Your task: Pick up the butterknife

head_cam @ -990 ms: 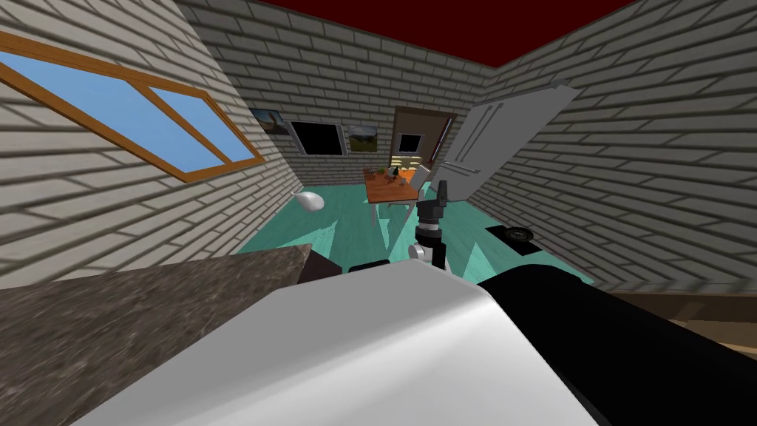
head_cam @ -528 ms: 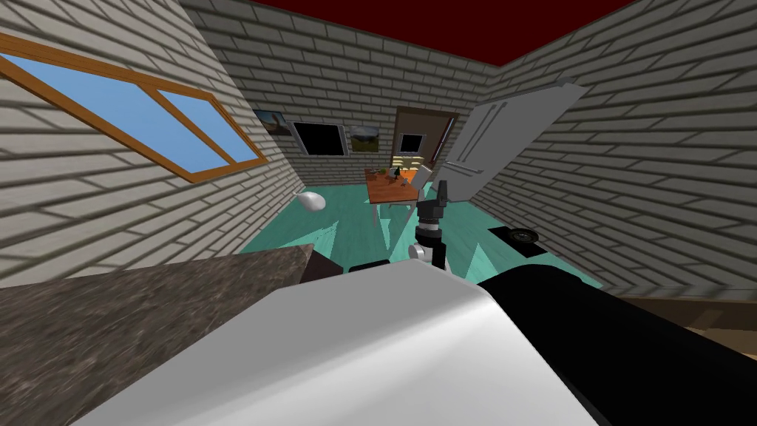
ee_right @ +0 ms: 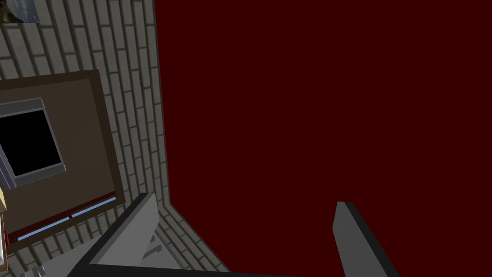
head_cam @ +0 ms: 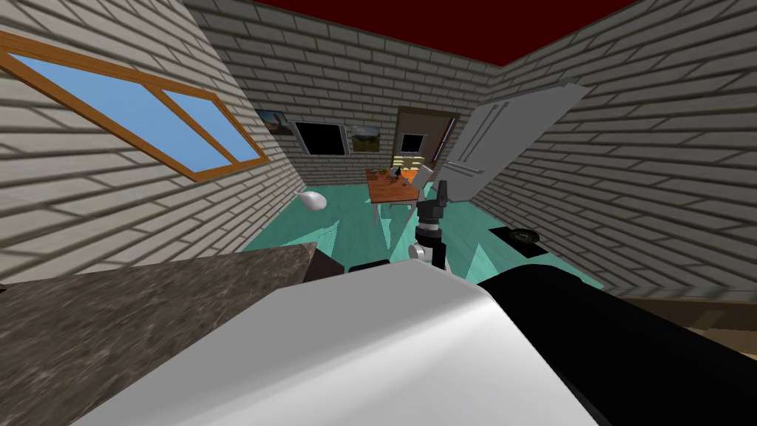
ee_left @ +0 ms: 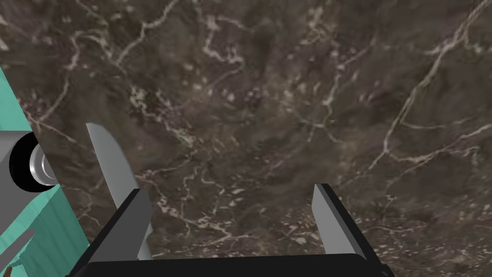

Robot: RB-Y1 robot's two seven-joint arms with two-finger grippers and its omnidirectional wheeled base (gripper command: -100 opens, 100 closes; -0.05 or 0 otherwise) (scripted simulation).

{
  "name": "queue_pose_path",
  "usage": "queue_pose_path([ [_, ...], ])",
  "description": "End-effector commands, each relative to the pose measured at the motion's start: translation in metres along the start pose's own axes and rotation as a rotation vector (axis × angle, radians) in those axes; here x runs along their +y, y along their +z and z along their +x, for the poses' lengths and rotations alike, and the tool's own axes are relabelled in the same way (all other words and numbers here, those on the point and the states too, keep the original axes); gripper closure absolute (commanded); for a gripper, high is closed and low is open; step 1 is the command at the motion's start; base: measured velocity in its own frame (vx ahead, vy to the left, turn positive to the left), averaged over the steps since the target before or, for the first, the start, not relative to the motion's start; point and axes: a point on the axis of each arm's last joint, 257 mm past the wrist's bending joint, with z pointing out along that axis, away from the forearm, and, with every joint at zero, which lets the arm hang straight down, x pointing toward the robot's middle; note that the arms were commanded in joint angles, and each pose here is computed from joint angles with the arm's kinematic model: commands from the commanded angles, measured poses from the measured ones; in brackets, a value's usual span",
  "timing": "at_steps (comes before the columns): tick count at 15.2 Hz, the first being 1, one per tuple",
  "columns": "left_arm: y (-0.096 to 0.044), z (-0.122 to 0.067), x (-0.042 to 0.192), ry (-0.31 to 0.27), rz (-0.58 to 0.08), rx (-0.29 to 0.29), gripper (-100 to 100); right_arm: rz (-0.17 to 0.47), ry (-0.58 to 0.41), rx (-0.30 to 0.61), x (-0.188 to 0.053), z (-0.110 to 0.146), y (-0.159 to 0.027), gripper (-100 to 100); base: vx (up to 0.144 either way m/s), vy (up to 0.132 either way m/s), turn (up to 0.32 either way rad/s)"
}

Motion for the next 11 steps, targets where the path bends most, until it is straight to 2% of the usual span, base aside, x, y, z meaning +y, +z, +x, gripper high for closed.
queue_pose_path([
  [1,-0.003,-0.009,-0.001,0.059,0.018,-0.002,-100,0.000,0.000,0.000,0.000,0.000,0.000,0,-0.028,-0.011,-0.009],
  [3,0.005,-0.044,-0.004,0.081,0.038,-0.058,-100,0.000,0.000,0.000,0.000,0.000,0.000,0,-0.054,-0.078,-0.058],
  [4,0.006,-0.050,-0.004,0.083,0.041,-0.069,-100,0.000,0.000,0.000,0.000,0.000,0.000,0,-0.058,-0.125,-0.072],
  [5,0.010,-0.068,-0.006,0.085,0.052,-0.100,-100,0.000,0.000,0.000,0.000,0.000,0.000,0,-0.047,-0.148,-0.063],
  [7,0.014,-0.088,-0.009,0.084,0.063,-0.135,-100,0.000,0.000,0.000,0.000,0.000,0.000,0,-0.038,-0.156,-0.064],
  [8,0.011,-0.077,-0.008,0.085,0.056,-0.112,-100,0.000,0.000,0.000,0.000,0.000,0.000,0,-0.018,-0.080,-0.016],
  [9,0.020,-0.078,-0.011,0.079,0.058,-0.121,-100,0.000,0.000,0.000,0.000,0.000,0.000,0,-0.012,-0.023,-0.024],
  [10,0.020,-0.078,-0.011,0.079,0.058,-0.121,-100,0.000,0.000,0.000,0.000,0.000,0.000,0,-0.012,0.004,-0.030],
  [11,0.026,-0.078,-0.012,0.076,0.058,-0.123,-100,0.000,0.000,0.000,0.000,0.000,0.000,0,-0.011,0.018,-0.035],
])
